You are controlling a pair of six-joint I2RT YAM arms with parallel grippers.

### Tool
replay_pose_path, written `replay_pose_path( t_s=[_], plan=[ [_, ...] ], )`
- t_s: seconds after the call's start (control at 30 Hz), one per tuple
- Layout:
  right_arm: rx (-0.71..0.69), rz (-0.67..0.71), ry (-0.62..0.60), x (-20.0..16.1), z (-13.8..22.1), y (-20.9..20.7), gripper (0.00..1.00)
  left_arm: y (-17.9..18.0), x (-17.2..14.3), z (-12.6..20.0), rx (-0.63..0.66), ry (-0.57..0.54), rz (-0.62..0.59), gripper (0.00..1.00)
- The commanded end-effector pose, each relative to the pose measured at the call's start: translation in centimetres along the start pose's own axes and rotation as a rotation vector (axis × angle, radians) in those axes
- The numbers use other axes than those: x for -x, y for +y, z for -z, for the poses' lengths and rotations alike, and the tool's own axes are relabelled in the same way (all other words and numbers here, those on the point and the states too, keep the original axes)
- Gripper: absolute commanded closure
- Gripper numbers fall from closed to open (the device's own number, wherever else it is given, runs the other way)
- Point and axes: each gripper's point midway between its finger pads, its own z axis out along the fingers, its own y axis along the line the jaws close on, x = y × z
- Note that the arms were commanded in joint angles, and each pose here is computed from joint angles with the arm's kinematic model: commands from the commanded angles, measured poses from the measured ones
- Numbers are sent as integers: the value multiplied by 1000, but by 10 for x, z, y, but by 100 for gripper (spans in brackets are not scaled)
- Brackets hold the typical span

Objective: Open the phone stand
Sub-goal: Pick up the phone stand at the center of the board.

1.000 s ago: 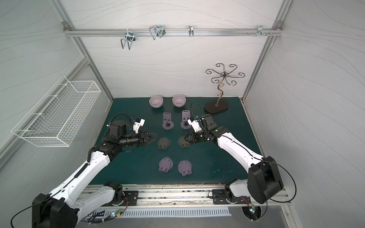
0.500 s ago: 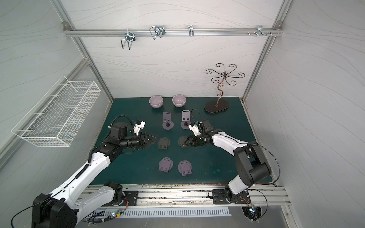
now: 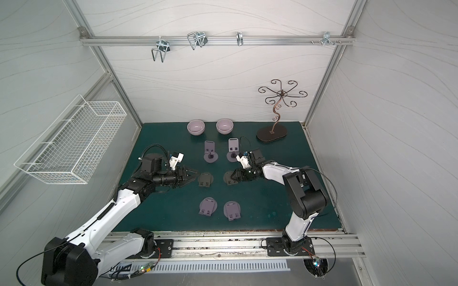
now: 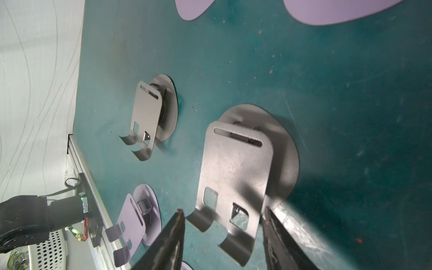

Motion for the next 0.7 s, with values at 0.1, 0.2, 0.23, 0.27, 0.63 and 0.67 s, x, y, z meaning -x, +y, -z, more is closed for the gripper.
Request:
replay_pose_path(
  t_s=[0.1, 0.2, 0.23, 0.27, 0.63, 0.67],
  plan=[
    [-28, 63, -56, 16, 14, 15, 45, -8, 3, 1, -30, -21, -58, 42],
    [-27, 96, -41, 18, 14, 30, 45, -6, 2, 1, -28, -19, -54, 42],
    [-25, 108, -34, 18, 12, 36, 46, -6, 2, 1, -28, -21, -58, 42],
    [-27, 125, -30, 18, 10, 43, 46, -6, 2, 2, -28, -23, -58, 42],
    [116, -9, 19, 13, -49, 90, 47, -1, -7, 7, -12, -35, -62, 42],
    [115, -3, 30, 12, -56, 93, 47, 1, -8, 8, -10, -36, -60, 42]
  ],
)
